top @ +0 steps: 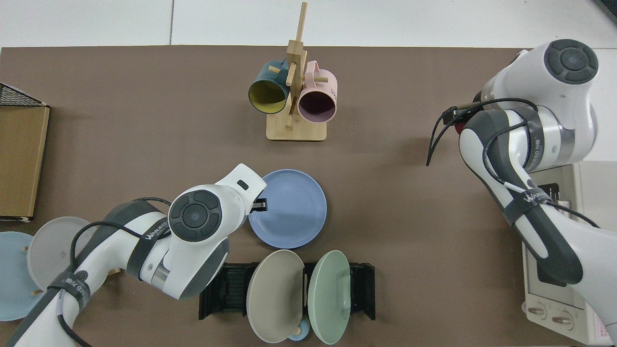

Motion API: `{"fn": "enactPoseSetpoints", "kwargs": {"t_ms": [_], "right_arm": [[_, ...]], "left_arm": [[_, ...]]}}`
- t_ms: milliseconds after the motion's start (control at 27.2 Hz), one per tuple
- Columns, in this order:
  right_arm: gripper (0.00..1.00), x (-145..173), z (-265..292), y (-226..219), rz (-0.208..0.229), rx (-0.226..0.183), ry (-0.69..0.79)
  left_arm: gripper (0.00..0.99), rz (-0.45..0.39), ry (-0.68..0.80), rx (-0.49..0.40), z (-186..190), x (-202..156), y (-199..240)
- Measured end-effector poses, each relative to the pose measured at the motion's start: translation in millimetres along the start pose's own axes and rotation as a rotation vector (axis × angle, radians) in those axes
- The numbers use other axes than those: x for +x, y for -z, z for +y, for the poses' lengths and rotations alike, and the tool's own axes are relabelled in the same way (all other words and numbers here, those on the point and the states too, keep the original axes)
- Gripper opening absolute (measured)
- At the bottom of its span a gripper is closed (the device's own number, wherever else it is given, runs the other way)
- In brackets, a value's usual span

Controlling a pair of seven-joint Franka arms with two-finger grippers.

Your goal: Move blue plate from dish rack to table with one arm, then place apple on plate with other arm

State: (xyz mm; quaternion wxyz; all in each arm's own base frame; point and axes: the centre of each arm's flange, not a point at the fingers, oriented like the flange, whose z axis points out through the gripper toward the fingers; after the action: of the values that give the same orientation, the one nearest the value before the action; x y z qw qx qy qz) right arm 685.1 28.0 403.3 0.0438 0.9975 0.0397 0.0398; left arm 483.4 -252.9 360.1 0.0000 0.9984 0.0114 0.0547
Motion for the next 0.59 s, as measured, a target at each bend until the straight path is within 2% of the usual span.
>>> {"fn": "enactPoseSetpoints", "kwargs": {"t_ms": [73,294,331,588], "right_arm": [[0.74,-2.3,-1.1,8.9,-0.003,0.000,0.002],[0.74,-5.7,-4.4,22.7,-0.005,-0.001,0.007],[0.74,-5.9,-4.4,23.8,-0.004,-0.001,0.007],[0.74,-6.7,-4.2,28.6,-0.001,-0.001,0.006]], "left_arm": [[0.753,-0.010,0.010,0.020,-6.6,6.7,5.9],[0.784,-0.024,0.050,0.060,-23.4,28.9,35.7],[0.841,-0.021,0.057,0.063,-25.5,32.4,41.8],[0.850,0.008,0.090,0.079,-38.3,45.4,71.5]]}}
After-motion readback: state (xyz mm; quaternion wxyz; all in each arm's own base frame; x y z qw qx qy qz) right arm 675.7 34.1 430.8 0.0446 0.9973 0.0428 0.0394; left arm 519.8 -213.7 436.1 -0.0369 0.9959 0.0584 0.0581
